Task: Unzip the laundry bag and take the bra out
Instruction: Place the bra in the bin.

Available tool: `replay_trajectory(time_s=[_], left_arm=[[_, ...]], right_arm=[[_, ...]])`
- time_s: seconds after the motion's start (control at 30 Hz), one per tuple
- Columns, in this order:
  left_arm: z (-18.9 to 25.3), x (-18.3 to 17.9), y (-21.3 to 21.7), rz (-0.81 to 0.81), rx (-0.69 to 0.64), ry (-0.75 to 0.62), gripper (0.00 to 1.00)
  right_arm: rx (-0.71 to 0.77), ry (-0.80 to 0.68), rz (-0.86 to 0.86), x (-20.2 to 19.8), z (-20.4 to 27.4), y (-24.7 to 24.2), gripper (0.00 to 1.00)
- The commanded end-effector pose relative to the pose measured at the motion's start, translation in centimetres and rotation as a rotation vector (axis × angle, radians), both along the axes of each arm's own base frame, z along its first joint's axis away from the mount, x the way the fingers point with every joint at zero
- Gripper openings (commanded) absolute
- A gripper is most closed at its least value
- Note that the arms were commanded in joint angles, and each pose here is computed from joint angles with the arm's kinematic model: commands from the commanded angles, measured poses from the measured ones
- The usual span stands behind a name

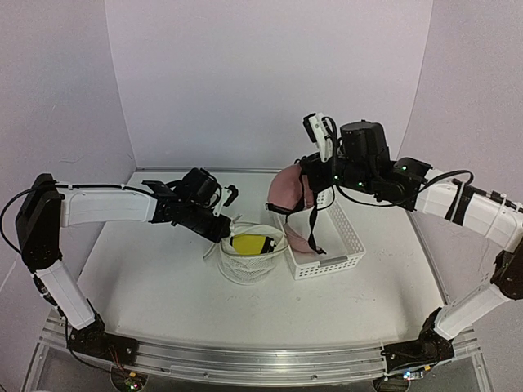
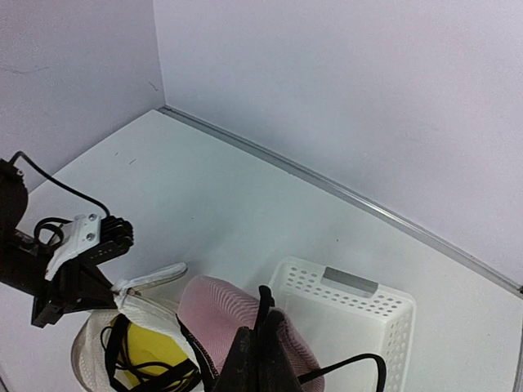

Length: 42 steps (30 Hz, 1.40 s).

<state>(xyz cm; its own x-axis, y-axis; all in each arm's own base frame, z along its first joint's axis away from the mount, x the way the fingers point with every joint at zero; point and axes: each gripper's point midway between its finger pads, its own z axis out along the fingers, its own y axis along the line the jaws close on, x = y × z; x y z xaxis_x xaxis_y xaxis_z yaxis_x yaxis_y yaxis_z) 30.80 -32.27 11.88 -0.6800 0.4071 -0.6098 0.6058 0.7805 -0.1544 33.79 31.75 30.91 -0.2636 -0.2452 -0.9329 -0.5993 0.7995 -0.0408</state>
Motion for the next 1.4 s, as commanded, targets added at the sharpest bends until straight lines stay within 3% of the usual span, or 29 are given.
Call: replay_trajectory(time_s=[0.0,0.47,1.07,1.2,1.37], left_arm=[[1.6,0.6,-0.5,-0.005,-0.005,-0.037,0.0],[1.3,0.5,-0.2,0.004,0.007,-0.035,0.0],[1.2,0.8,-0.5,-0.002,0.016,-0.033,0.0],[1.2,0.7,-0.4,-0.002,0.018,-0.031,0.0],[1.6,1.0,0.3,0.027,0.034,-0.057,0.0]], right_arm=[[-0.008,-0.083,-0.135,1.7,1.7,-2.0,0.0],[0.009,0.139,-0.235,5.9,-6.5,-5.8,0.0],[0.003,0.449,-0.221,6.8,-17.7,-6.4,0.0],[-0.023,0.539,-0.265,7.4,-21.4,-7.6,0.08],[-0.057,0.563,-0.306,7.6,-22.7,-8.4,0.32]])
